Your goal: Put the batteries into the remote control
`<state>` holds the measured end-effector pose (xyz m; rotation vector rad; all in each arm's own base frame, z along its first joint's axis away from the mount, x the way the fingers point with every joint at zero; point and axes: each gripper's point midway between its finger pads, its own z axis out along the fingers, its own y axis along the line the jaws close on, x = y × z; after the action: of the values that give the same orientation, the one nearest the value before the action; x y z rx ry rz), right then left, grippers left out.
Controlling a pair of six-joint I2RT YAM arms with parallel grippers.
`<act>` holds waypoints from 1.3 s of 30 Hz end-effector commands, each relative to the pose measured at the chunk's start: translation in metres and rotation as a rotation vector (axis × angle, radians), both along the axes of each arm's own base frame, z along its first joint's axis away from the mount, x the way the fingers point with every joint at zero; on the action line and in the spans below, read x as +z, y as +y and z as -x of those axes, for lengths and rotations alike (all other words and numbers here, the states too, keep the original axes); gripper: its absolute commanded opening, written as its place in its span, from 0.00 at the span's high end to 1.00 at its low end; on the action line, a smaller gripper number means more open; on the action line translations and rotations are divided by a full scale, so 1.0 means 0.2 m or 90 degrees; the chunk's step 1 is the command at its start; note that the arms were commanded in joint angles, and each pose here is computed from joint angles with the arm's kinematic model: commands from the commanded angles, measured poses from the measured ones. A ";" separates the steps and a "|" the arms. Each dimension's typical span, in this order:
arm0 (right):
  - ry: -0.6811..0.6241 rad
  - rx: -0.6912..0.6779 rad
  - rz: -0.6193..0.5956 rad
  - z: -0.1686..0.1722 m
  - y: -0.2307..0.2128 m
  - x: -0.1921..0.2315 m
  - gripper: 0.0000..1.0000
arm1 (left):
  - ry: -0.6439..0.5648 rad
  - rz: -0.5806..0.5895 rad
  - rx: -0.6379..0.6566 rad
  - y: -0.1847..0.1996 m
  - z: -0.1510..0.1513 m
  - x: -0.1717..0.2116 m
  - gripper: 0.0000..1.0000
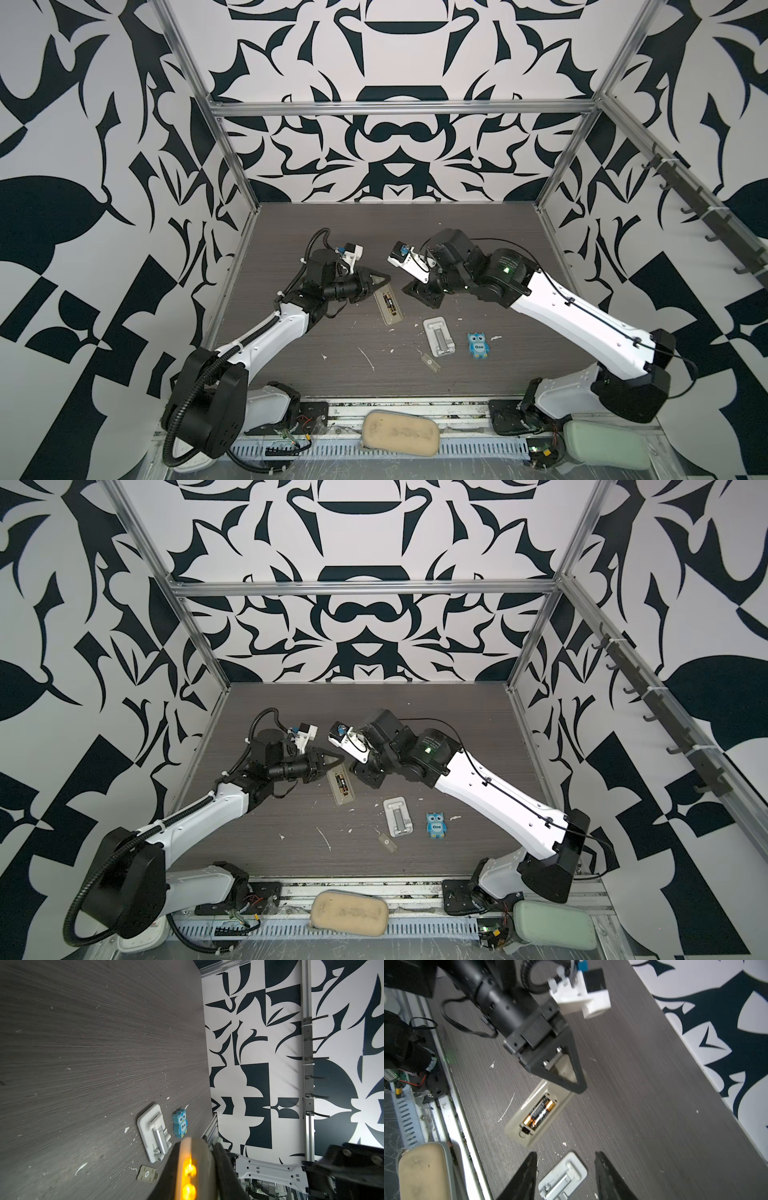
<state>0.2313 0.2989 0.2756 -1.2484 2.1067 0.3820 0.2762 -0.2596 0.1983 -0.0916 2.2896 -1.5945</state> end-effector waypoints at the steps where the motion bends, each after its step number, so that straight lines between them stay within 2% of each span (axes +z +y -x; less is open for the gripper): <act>1: 0.085 -0.065 0.010 -0.02 -0.06 -0.15 0.48 | -0.036 0.001 0.001 -0.01 -0.04 0.08 1.00; 9: 0.110 -0.111 0.039 -0.05 -0.13 -0.24 0.42 | 0.005 -0.067 0.056 -0.02 -0.22 -0.15 1.00; 18: 0.115 -0.130 0.022 -0.07 -0.15 -0.25 0.42 | 0.028 -0.078 0.034 -0.13 -0.33 -0.37 1.00; 26: 0.130 -0.124 0.022 -0.08 -0.13 -0.28 0.44 | 0.067 -0.096 0.047 -0.17 -0.40 -0.61 0.91; 33: 0.132 -0.121 0.024 -0.08 -0.12 -0.29 0.44 | 0.085 -0.113 0.051 -0.15 -0.37 -0.76 0.83; 36: 0.134 -0.119 0.023 -0.08 -0.11 -0.30 0.44 | 0.094 -0.120 0.051 -0.14 -0.34 -0.81 0.78; 39: 0.136 -0.119 0.025 -0.08 -0.12 -0.31 0.44 | 0.102 -0.135 0.052 -0.12 -0.32 -0.85 0.67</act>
<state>0.2461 0.2737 0.2120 -1.0763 2.4088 0.3843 0.3446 -0.2863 0.0415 -0.2573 2.5136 -1.3611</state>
